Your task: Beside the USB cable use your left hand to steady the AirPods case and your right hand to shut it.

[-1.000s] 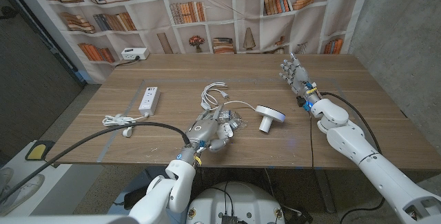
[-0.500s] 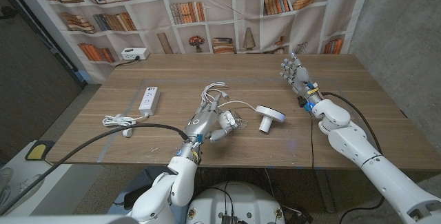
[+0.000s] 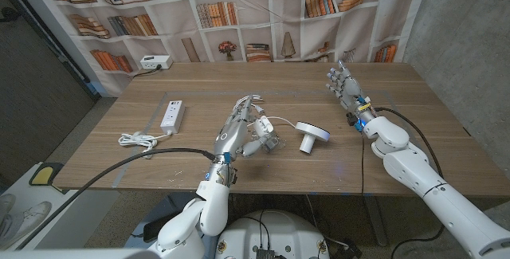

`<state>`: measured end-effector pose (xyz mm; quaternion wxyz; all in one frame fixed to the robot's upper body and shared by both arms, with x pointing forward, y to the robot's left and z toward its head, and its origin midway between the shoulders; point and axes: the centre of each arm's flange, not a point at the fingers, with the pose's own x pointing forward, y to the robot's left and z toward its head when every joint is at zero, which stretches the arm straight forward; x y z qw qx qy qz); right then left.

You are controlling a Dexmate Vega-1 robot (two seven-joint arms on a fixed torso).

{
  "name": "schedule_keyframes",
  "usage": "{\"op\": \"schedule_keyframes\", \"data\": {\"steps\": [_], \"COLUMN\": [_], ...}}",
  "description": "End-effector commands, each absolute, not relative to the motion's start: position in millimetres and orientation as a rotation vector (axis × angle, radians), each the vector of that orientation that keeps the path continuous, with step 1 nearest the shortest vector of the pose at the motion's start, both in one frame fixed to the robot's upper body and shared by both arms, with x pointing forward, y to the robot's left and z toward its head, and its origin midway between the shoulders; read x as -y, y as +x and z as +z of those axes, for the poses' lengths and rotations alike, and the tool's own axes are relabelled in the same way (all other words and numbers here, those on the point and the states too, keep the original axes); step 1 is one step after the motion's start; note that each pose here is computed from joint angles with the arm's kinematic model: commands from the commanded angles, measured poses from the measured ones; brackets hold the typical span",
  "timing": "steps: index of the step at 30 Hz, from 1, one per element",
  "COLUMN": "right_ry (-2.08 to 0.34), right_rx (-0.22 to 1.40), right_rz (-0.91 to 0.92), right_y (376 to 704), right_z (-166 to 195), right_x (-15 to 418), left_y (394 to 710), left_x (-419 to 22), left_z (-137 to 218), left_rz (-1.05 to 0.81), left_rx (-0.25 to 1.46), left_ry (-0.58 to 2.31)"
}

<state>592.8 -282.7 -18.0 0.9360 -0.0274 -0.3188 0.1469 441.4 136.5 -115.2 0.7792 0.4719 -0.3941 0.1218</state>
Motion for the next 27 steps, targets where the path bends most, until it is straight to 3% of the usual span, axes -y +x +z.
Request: {"op": "schedule_keyframes", "data": {"steps": [1, 27], "right_ry": [-0.087, -0.126], "right_rx": [0.676, 0.682], "right_rz": [0.314, 0.312], "right_y": [582.3, 571.2], "right_z": [-15.4, -14.7], "right_x": [280.9, 278.1], "left_y": [450.5, 477.1], "left_x": [-138.0, -140.1], "left_z": [-112.5, -100.8], "left_rz": [0.276, 0.242], "left_rx": [0.928, 0.980], "left_ry": [0.826, 0.625]}}
